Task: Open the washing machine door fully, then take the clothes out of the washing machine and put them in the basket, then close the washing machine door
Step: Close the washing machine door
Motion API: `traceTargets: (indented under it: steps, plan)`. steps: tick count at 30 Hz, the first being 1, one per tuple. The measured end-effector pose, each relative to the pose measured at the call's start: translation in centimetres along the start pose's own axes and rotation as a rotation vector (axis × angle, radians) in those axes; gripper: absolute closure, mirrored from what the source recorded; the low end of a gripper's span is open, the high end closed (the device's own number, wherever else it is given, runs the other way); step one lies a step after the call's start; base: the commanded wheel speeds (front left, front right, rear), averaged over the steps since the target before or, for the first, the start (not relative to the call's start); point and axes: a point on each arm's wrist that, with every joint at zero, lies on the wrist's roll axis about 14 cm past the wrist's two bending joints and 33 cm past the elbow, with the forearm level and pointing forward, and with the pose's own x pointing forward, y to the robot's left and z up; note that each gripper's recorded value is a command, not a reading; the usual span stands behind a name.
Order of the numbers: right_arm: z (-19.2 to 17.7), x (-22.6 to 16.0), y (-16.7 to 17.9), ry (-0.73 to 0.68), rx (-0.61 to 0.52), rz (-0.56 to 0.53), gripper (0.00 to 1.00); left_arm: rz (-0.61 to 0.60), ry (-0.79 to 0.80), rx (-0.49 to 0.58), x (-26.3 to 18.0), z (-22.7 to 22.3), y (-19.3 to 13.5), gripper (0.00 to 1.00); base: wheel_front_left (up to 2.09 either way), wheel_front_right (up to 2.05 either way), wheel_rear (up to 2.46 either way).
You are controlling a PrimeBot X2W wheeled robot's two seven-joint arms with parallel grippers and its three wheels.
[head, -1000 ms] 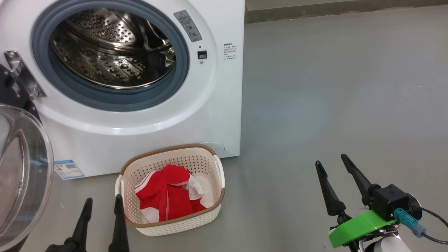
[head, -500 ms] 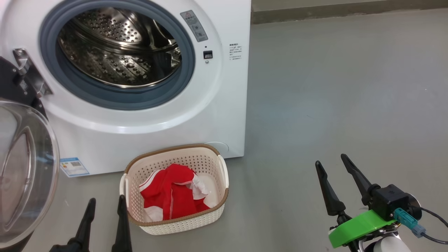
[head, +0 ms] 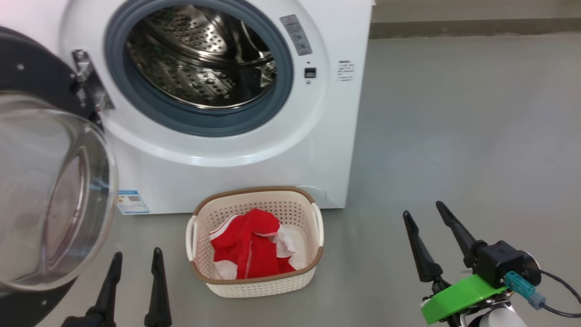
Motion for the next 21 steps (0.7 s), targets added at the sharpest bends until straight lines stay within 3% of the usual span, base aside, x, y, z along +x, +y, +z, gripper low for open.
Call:
traceTargets:
  steps: [21]
  plan:
    - [-0.7,2.5,10.2,0.021,0.037,0.300,0.00,0.233,-0.071,0.077,-5.5,3.7,7.1,0.00,0.00,0.00,0.00]
